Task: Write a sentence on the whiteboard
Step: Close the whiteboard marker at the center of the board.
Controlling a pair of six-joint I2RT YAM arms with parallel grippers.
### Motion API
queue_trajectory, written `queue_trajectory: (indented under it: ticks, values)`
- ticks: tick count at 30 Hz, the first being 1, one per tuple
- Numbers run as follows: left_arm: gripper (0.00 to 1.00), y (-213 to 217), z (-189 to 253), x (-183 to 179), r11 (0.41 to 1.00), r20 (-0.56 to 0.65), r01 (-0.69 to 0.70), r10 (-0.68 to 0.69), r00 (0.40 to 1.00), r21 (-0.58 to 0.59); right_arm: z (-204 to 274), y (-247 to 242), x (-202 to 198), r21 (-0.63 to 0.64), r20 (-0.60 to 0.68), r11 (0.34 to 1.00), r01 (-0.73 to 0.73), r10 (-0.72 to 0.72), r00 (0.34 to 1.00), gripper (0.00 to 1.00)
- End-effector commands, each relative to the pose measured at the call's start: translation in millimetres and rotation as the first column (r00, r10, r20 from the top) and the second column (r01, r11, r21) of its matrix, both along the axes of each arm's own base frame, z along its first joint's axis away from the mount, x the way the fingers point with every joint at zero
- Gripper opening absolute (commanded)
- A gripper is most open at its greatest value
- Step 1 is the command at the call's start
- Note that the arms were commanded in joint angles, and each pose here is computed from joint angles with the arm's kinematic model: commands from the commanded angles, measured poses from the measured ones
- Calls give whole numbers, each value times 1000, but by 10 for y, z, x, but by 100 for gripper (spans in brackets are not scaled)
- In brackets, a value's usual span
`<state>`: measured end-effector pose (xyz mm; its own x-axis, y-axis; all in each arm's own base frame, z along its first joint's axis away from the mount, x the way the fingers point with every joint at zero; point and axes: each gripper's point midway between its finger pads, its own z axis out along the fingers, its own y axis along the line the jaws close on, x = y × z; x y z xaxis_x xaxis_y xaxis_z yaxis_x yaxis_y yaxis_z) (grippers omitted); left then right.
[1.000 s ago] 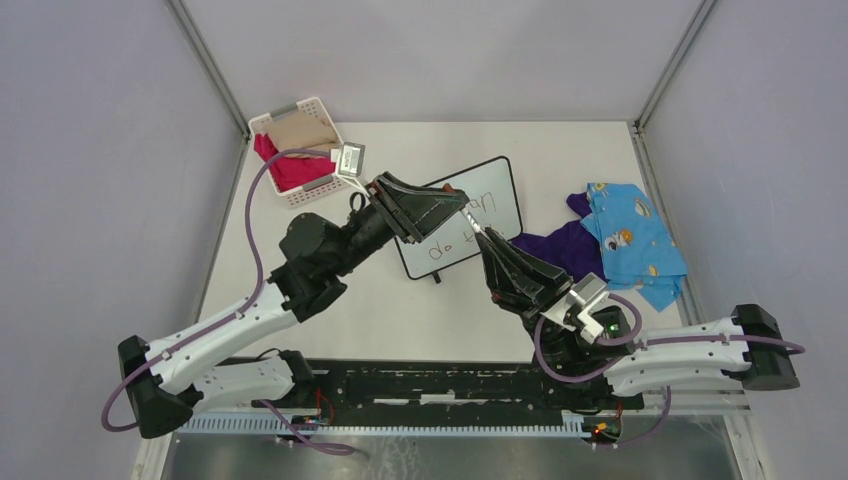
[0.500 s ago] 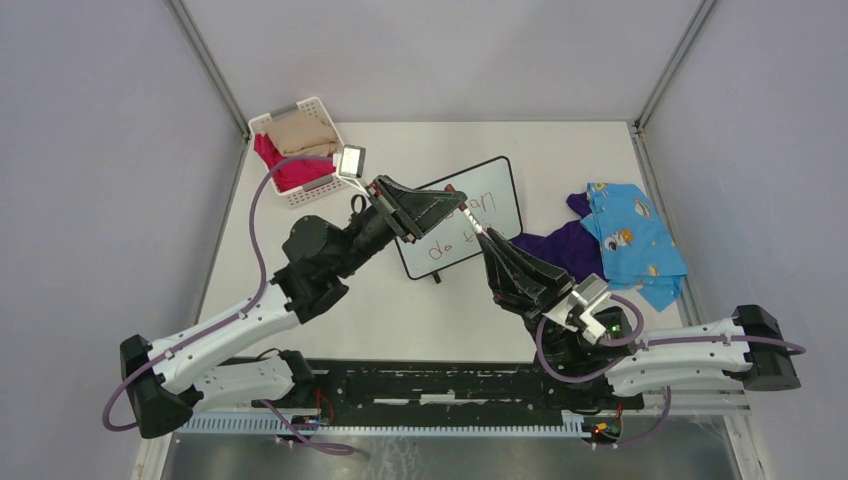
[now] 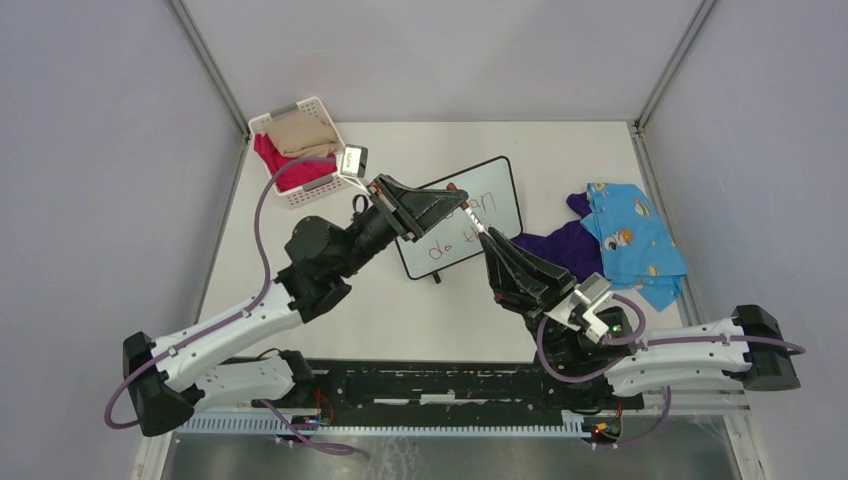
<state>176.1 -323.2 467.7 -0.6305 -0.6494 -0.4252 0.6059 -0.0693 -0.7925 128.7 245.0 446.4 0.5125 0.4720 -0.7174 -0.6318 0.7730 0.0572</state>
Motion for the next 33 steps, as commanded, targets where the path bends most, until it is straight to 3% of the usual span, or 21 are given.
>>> queue_trajectory:
  ticks: [1, 17, 26, 28, 33]
  values:
    - [2, -52, 29, -74, 998, 5, 46, -46, 999, -46, 34, -95, 40, 50, -24, 999, 20, -19, 1000, 0]
    - [2, -493, -357, -479, 988, -41, 156, -156, 987, 19, 90, -85, 186, 71, -47, 995, 73, -70, 996, 0]
    - [2, -401, -326, -463, 995, -26, 91, -90, 996, 42, 109, -72, 217, 70, -45, 995, 74, -71, 996, 0]
    - [10, -324, -280, -422, 998, -14, 49, -48, 999, 48, 103, -66, 209, 63, -43, 996, 67, -64, 997, 0]
    - [41, -95, -98, -344, 999, 32, -33, 32, 999, 43, 113, -64, 187, 58, -42, 997, 45, -43, 998, 0]
